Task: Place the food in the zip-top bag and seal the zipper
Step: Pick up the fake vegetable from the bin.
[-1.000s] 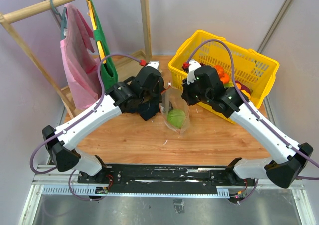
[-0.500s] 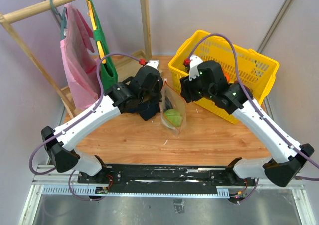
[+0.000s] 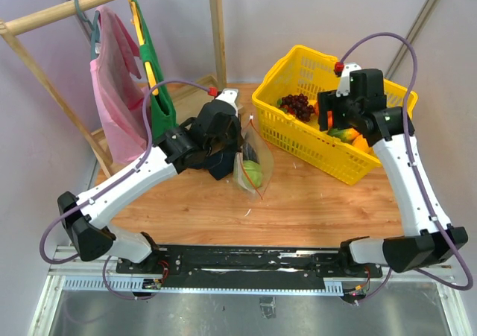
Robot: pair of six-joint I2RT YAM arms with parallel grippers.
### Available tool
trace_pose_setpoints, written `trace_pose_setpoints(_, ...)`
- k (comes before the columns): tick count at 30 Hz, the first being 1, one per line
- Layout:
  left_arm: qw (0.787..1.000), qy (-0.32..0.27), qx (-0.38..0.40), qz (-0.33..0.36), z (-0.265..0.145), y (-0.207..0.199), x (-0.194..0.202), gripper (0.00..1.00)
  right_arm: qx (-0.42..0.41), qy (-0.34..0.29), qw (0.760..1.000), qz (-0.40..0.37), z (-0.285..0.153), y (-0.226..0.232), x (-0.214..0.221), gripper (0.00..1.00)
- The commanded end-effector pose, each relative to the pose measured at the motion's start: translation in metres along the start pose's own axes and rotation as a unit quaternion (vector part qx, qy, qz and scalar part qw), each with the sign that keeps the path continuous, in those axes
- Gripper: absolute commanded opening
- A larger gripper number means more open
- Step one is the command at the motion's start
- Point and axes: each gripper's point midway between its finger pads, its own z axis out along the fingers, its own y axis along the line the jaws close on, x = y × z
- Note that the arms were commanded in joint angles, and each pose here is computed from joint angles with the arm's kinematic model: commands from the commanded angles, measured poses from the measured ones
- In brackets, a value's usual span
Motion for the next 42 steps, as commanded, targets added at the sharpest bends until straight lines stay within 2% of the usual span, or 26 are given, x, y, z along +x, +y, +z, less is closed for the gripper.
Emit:
trace_pose_setpoints(1,0.999,-0.048,0.023,0.005,-0.009,-0.003,-0.02,0.0,0.093,0.055,0.994,0.034,0.013,-0.058,0.022,0.8)
trace_pose_setpoints(6,0.998,-0.056,0.031,0.009,-0.014,-0.002,-0.019,0.0,0.179,0.106,0.976,0.064,0.036,-0.106,0.04,0.88)
trace_pose_setpoints(9,0.997,-0.062,0.036,0.011,-0.018,-0.002,-0.02,0.0,0.22,0.129,0.964,0.08,0.052,-0.131,0.053,0.89)
trace_pose_setpoints(13,0.997,-0.064,0.04,0.01,-0.021,-0.002,-0.02,0.0,0.243,0.173,0.949,0.102,0.078,-0.154,0.079,0.92)
trace_pose_setpoints(25,0.997,-0.066,0.034,0.01,-0.021,0.0,-0.02,0.0,0.237,0.272,0.923,0.134,0.135,-0.175,0.139,0.89)
trace_pose_setpoints(33,0.997,-0.063,0.034,0.01,-0.019,0.0,-0.019,0.0,0.224,0.299,0.915,0.152,0.153,-0.179,0.169,0.81)
trace_pose_setpoints(42,0.997,-0.059,0.038,0.01,-0.018,-0.002,-0.017,0.0,0.185,0.339,0.908,0.16,0.175,-0.17,0.202,0.76)
